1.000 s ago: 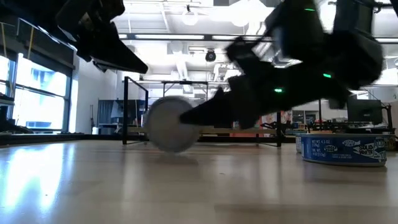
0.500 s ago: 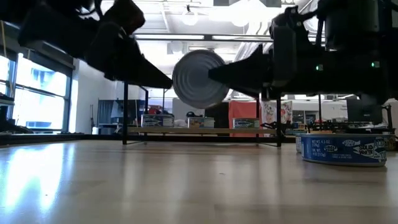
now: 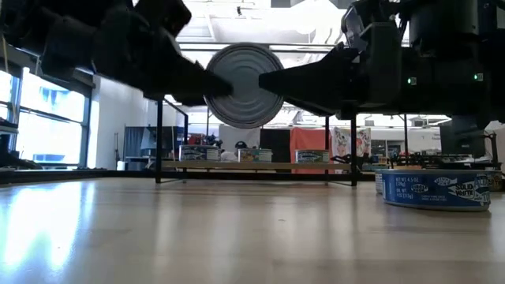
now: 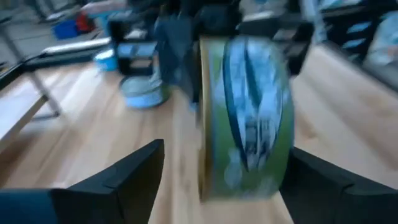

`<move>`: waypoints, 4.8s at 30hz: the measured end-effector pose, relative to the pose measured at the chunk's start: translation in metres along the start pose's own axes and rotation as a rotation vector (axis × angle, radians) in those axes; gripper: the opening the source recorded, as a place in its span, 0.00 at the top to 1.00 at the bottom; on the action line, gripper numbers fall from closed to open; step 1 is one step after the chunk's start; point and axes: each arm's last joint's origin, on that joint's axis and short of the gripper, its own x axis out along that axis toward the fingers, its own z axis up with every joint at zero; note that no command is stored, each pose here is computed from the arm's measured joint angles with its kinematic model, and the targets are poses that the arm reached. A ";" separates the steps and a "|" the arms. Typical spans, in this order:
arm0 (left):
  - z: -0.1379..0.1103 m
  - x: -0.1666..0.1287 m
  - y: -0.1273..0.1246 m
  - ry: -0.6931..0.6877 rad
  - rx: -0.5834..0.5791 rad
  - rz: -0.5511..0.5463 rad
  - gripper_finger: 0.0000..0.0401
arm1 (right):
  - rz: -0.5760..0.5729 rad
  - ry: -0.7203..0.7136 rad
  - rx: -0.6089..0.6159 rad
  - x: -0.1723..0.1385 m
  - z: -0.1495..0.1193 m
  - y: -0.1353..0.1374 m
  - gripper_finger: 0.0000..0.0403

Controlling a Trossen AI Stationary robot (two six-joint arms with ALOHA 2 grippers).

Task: Stack canned seafood by type on shelf
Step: Put the green tuna can on the shelf aligned with the other green tuna can

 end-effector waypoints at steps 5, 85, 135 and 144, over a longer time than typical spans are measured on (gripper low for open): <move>0.002 0.000 -0.002 -0.021 -0.003 -0.042 0.45 | 0.040 -0.004 0.000 0.000 0.000 0.001 0.69; -0.009 0.033 -0.011 0.536 0.073 0.200 0.51 | -0.689 1.301 -0.499 0.039 0.048 -0.147 0.69; 0.022 -0.115 -0.006 0.276 -0.142 0.684 0.51 | -0.485 1.315 0.031 0.021 0.068 -0.212 0.98; 0.027 -0.118 -0.009 0.243 -0.158 0.659 0.51 | -0.441 1.165 0.096 0.036 0.075 -0.184 0.97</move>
